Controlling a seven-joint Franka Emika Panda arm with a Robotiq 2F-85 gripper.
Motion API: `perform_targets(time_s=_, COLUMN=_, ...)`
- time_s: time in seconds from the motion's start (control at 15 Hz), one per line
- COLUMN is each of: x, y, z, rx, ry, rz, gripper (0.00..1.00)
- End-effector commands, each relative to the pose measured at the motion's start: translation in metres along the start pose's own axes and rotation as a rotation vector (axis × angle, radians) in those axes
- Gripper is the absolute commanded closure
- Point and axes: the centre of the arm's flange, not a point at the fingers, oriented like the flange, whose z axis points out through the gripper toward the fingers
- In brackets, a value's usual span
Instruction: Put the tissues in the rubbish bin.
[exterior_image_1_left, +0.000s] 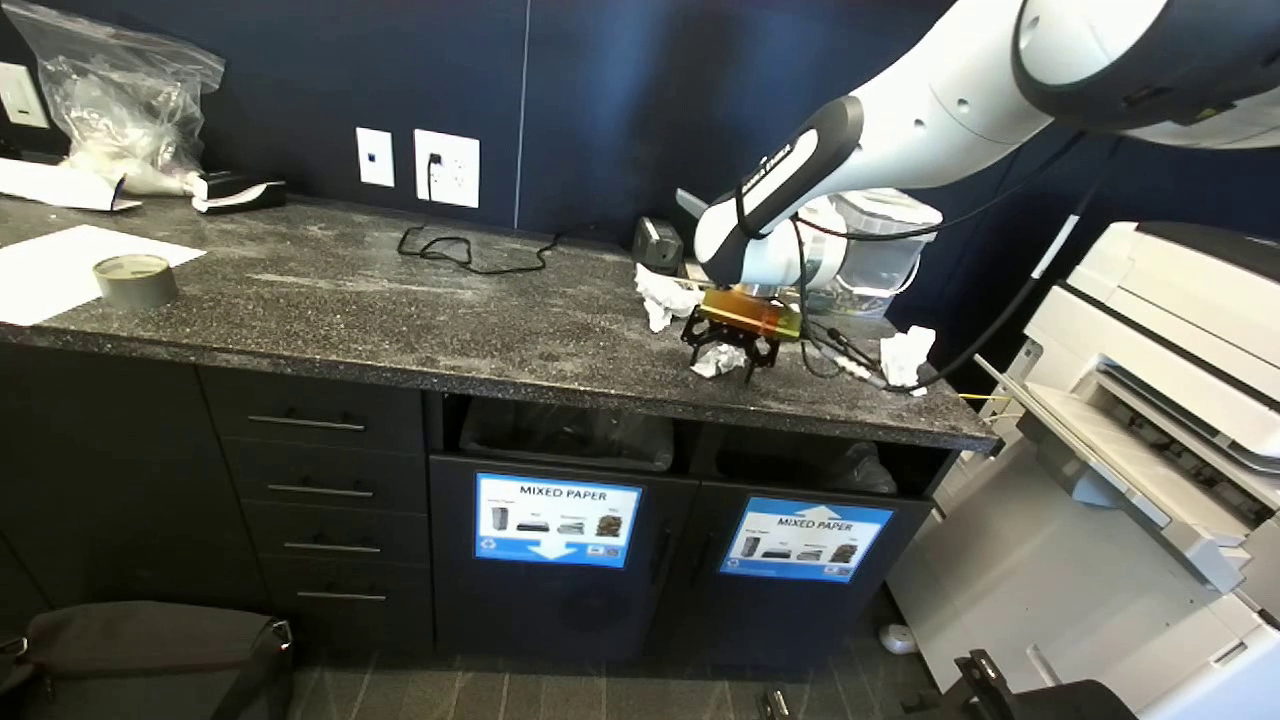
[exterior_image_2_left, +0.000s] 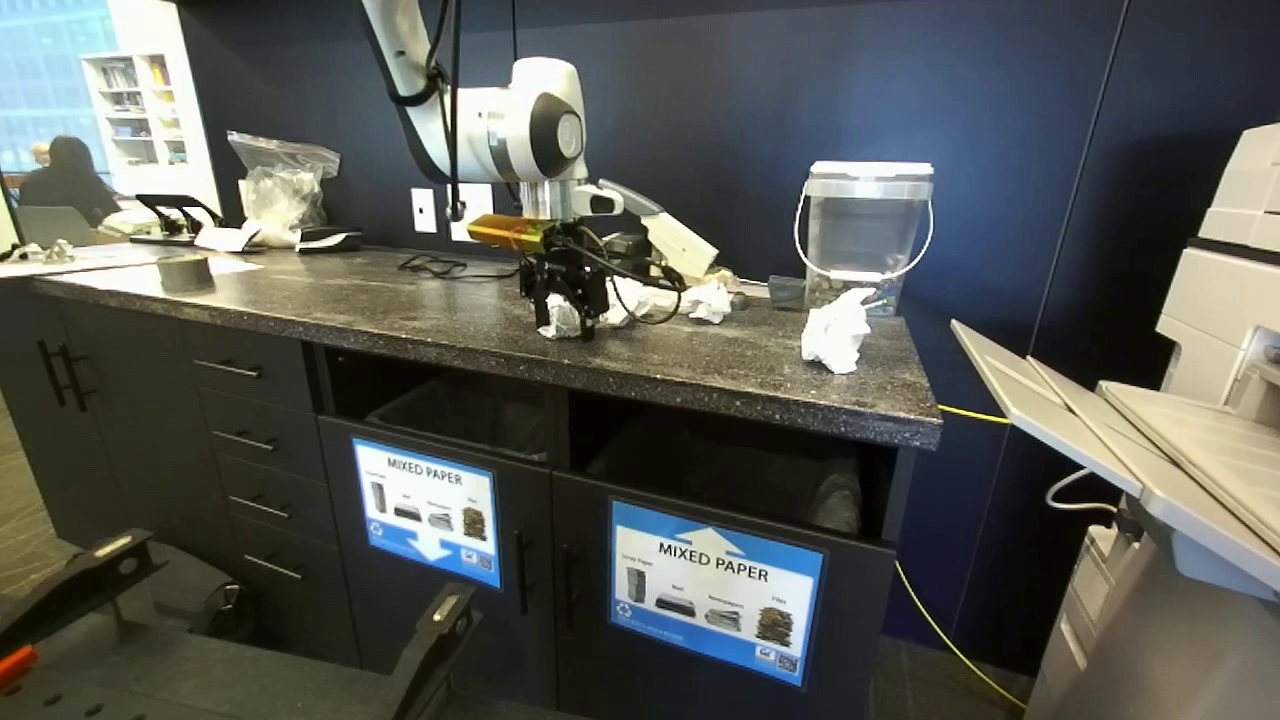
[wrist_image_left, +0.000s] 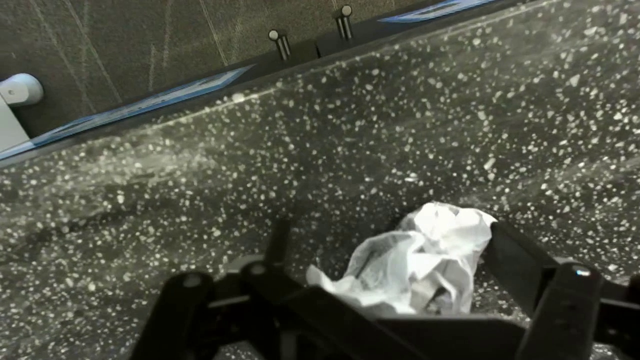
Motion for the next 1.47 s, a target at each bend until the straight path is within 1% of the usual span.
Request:
perform_targets(time_s=0.0, x=0.014, y=-0.004, z=0.012, rx=-0.024, ry=0.029, rz=0.014, gripper=0.00)
perform_targets(time_s=0.07, x=0.015, y=-0.003, z=0.015, rx=-0.027, ry=0.028, rz=0.015, gripper=0.16)
perform_targets(time_s=0.13, x=0.017, y=-0.002, z=0.015, rx=-0.027, ry=0.029, rz=0.015, gripper=0.26)
perform_targets(time_s=0.2, x=0.017, y=-0.002, z=0.015, rx=-0.028, ry=0.033, rz=0.016, gripper=0.32)
perform_targets(time_s=0.27, x=0.019, y=-0.001, z=0.013, rx=-0.028, ry=0.036, rz=0.017, gripper=0.41)
perform_targets(time_s=0.6, x=0.022, y=0.002, z=0.011, rx=-0.039, ry=0.048, rz=0.009, gripper=0.79)
perform_targets(time_s=0.67, x=0.021, y=0.002, z=0.011, rx=-0.043, ry=0.047, rz=-0.001, gripper=0.84)
perform_targets(time_s=0.93, x=0.016, y=0.000, z=0.011, rx=-0.065, ry=0.041, rz=-0.052, gripper=0.90)
perform_targets(time_s=1.0, x=0.012, y=0.001, z=0.011, rx=-0.072, ry=0.038, rz=-0.071, gripper=0.86)
perform_targets(time_s=1.2, x=0.004, y=0.003, z=0.009, rx=-0.115, ry=-0.004, rz=-0.186, gripper=0.85)
perform_targets(time_s=1.4, x=-0.007, y=0.007, z=0.001, rx=-0.163, ry=-0.048, rz=-0.309, gripper=0.86)
